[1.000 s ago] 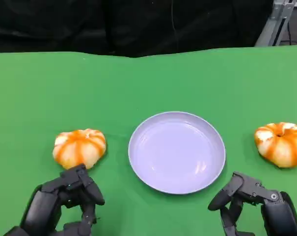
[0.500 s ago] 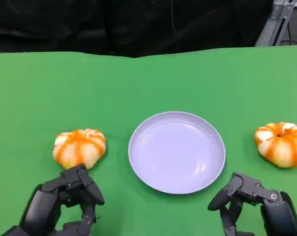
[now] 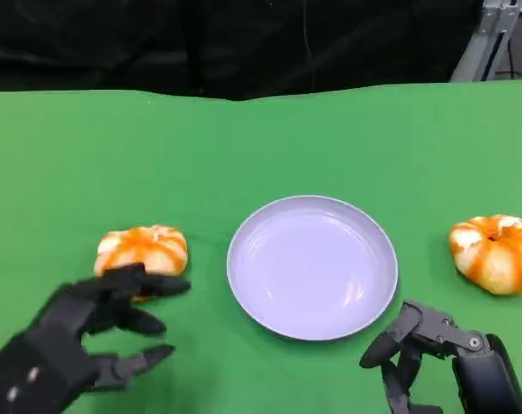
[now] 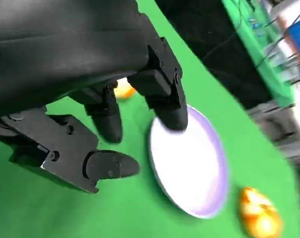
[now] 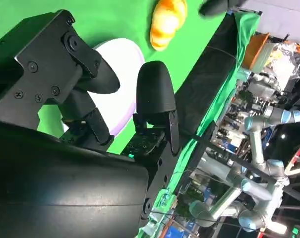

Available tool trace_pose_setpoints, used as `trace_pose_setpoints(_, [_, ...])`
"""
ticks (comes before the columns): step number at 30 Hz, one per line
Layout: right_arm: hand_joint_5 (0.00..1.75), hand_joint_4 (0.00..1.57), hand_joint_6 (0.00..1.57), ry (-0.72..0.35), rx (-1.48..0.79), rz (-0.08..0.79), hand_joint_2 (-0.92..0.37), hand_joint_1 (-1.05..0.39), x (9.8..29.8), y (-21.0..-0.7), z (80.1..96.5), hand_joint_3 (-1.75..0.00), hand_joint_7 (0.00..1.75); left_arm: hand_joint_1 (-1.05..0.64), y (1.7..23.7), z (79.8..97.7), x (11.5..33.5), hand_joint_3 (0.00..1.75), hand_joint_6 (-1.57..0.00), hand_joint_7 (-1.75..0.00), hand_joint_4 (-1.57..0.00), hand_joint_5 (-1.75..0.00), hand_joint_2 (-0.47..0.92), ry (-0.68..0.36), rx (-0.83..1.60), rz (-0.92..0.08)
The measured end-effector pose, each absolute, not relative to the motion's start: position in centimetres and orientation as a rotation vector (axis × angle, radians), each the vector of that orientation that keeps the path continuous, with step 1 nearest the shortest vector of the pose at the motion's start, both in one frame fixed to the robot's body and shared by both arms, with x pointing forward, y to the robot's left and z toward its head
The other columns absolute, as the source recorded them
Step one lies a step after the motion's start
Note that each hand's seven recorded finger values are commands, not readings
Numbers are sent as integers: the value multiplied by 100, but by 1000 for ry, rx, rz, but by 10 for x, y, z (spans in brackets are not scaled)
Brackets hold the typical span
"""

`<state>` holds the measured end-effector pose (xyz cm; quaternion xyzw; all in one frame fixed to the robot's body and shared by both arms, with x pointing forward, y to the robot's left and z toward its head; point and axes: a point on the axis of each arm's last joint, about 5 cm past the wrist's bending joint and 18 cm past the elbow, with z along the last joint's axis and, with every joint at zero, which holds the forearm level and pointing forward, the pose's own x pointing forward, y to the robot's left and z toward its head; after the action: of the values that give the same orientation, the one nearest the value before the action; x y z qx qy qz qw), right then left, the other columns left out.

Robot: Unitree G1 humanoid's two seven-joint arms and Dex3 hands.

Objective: Grasp the bread from the table and place it into the plate.

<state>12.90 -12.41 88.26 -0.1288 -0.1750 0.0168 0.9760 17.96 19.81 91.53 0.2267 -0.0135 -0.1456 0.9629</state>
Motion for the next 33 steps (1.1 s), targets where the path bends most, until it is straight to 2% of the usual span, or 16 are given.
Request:
trace_pose_setpoints(3, [172,91,84,-353,-260,32,-26,3,129,-124,883,-142,132,-45,197,925,187,5,-40,-3,-45,-39,92,-31,553,-299])
trace_pose_setpoints(5, [172,91,84,-356,-257,32,-26,4,130,-124,883,-142,132,-48,196,930,196,2,-36,-1,-46,-28,92,-21,711,-317])
trace_pose_setpoints(9, [172,90,84,-358,-257,32,-27,5,130,-124,883,-140,132,-53,195,942,212,1,-33,-1,-45,-20,91,-53,981,-293])
trace_pose_setpoints(13, [172,90,84,-359,-256,32,-27,5,129,-124,884,-140,132,-53,188,936,225,1,-32,0,-44,-18,91,-38,1139,-264])
trace_pose_setpoints(19, [172,91,84,-352,-257,32,-26,6,128,-124,884,-142,133,-57,178,925,243,0,-33,0,-42,-17,90,-25,1251,-250])
trace_pose_setpoints(33, [172,91,84,-336,-255,31,-29,6,127,-123,883,-138,131,-60,154,903,270,0,-31,0,-41,-11,91,143,1381,-308])
